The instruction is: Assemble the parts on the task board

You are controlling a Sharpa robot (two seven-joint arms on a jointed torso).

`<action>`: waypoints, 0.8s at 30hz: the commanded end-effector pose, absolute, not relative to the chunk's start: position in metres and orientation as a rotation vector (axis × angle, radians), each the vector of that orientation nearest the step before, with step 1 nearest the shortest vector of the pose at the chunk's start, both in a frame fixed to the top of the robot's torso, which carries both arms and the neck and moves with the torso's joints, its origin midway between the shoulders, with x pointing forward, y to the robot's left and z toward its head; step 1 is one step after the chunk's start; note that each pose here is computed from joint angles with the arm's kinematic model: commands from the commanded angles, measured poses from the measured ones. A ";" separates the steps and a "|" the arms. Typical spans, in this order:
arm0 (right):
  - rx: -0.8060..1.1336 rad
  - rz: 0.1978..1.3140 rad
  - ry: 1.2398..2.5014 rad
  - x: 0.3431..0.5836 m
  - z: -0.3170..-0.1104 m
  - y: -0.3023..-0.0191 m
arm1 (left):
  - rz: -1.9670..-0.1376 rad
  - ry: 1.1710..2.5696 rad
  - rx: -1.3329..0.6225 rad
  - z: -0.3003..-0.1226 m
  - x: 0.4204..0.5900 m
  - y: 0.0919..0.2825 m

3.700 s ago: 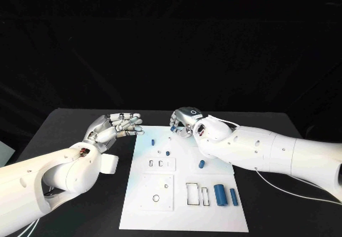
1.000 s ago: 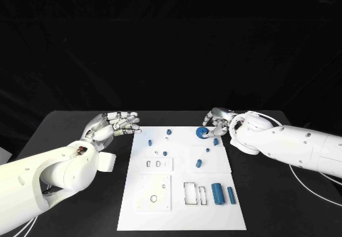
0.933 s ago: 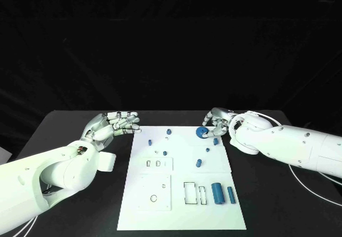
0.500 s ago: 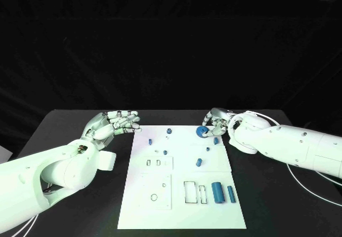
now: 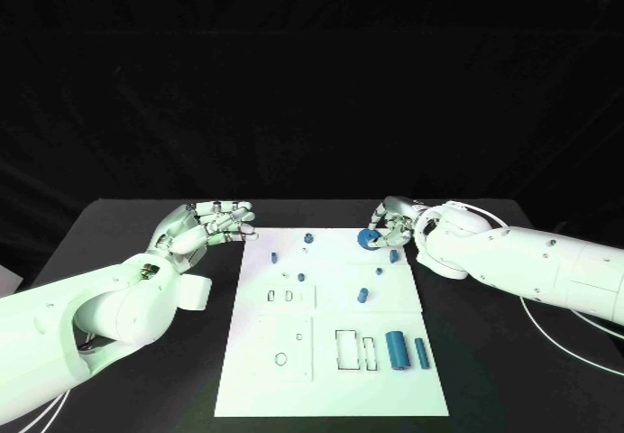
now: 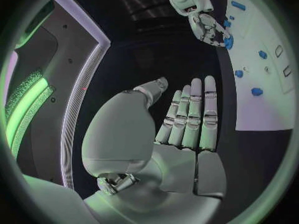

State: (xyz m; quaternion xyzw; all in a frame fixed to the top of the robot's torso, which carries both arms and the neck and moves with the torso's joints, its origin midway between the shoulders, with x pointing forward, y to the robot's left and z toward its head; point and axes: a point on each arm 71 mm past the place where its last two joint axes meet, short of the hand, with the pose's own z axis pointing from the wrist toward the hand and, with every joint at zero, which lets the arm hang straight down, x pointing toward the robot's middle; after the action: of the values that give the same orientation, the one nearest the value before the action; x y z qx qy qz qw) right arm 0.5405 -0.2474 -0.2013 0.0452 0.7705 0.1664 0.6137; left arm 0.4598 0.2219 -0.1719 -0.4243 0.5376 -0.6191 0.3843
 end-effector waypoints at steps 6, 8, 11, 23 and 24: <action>0.092 0.376 1.798 0.538 -0.207 -0.245 | -1.603 1.374 -1.071 -0.170 0.460 0.220; 0.085 0.373 1.778 0.537 -0.205 -0.244 | -1.603 1.374 -1.071 -0.170 0.460 0.220; 0.069 0.374 1.730 0.534 -0.201 -0.240 | -1.603 1.374 -1.071 -0.170 0.460 0.220; -0.072 0.490 1.543 0.504 -0.169 -0.184 | -1.604 1.375 -1.070 -0.170 0.460 0.219; -0.086 0.502 1.534 0.501 -0.167 -0.178 | -1.604 1.375 -1.070 -0.170 0.460 0.219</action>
State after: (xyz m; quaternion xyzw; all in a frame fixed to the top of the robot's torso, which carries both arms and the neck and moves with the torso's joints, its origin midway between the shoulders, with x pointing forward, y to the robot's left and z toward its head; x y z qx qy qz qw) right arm 0.5041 -0.1842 -0.1738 -0.0171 0.7152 0.2309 0.6595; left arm 0.4603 0.2210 -0.1723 -0.4243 0.5386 -0.6190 0.3830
